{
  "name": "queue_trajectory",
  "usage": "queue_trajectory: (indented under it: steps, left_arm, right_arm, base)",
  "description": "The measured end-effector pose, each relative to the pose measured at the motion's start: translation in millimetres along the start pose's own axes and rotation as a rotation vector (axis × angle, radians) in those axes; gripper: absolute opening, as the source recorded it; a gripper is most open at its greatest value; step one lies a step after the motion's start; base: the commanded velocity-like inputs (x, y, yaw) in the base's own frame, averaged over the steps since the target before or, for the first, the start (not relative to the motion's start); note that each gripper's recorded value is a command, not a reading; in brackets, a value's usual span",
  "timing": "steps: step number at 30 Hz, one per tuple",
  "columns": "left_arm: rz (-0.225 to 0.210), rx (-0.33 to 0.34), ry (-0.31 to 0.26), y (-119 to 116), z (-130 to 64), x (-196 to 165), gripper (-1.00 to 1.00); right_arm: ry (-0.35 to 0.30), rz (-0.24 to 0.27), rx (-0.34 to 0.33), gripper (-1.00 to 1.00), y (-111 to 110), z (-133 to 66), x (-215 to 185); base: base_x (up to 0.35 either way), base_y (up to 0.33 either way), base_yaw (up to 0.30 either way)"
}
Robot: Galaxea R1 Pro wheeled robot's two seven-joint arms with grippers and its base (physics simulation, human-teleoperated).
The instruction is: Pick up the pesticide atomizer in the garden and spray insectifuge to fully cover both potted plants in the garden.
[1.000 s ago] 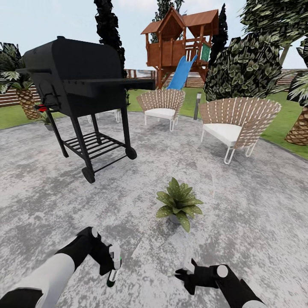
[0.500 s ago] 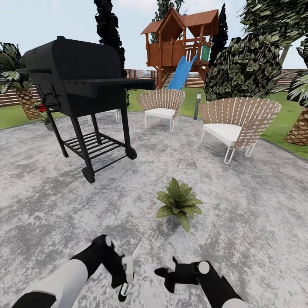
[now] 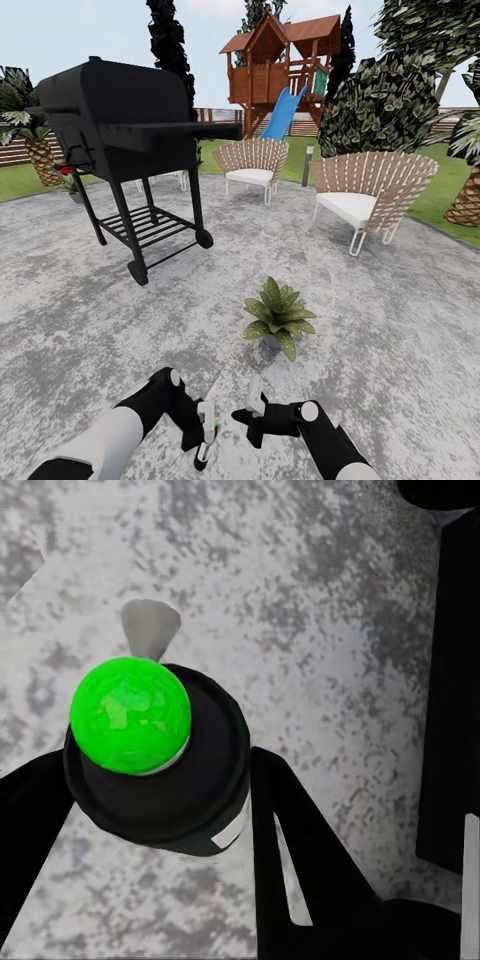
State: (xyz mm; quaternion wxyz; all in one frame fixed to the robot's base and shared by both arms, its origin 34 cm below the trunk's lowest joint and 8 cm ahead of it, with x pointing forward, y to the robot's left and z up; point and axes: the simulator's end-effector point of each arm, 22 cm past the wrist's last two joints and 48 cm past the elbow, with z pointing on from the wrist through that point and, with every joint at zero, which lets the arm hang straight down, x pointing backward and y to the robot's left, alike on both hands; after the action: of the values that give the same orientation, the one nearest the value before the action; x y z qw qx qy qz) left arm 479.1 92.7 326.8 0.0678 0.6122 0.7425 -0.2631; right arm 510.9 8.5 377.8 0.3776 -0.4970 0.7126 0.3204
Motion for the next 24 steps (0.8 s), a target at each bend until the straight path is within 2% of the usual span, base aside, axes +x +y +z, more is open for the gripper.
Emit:
queue_trajectory:
  steps: [2,6,9,12,24]
  left_arm:
    - [0.028,-0.010,-0.018,1.9,0.5,-5.3,-1.00]
    - [0.043,-0.015,-0.032,2.8,0.7,-8.4,-1.00]
    - [0.041,-0.014,-0.039,2.4,1.0,-9.8,-1.00]
    - [0.030,-0.009,-0.087,0.4,2.3,-24.6,-1.00]
    - [0.025,-0.009,-0.127,-0.4,2.4,-38.9,-1.00]
  right_arm:
    - [0.000,0.000,0.000,-1.00,0.0,0.0,0.0]
    - [0.000,0.000,0.000,-1.00,0.1,0.0,0.1]
    - [0.000,0.001,-0.001,-1.00,0.3,0.1,0.2]
    - [0.000,0.001,-0.001,-1.00,0.4,0.1,0.4]
    - [0.001,0.002,-0.002,-1.00,0.7,0.3,0.6]
  base:
    - [0.000,0.000,0.000]
    - [0.000,0.000,0.000]
    - [0.000,0.000,0.000]
    - [0.000,0.000,0.000]
    - [0.000,0.000,0.000]
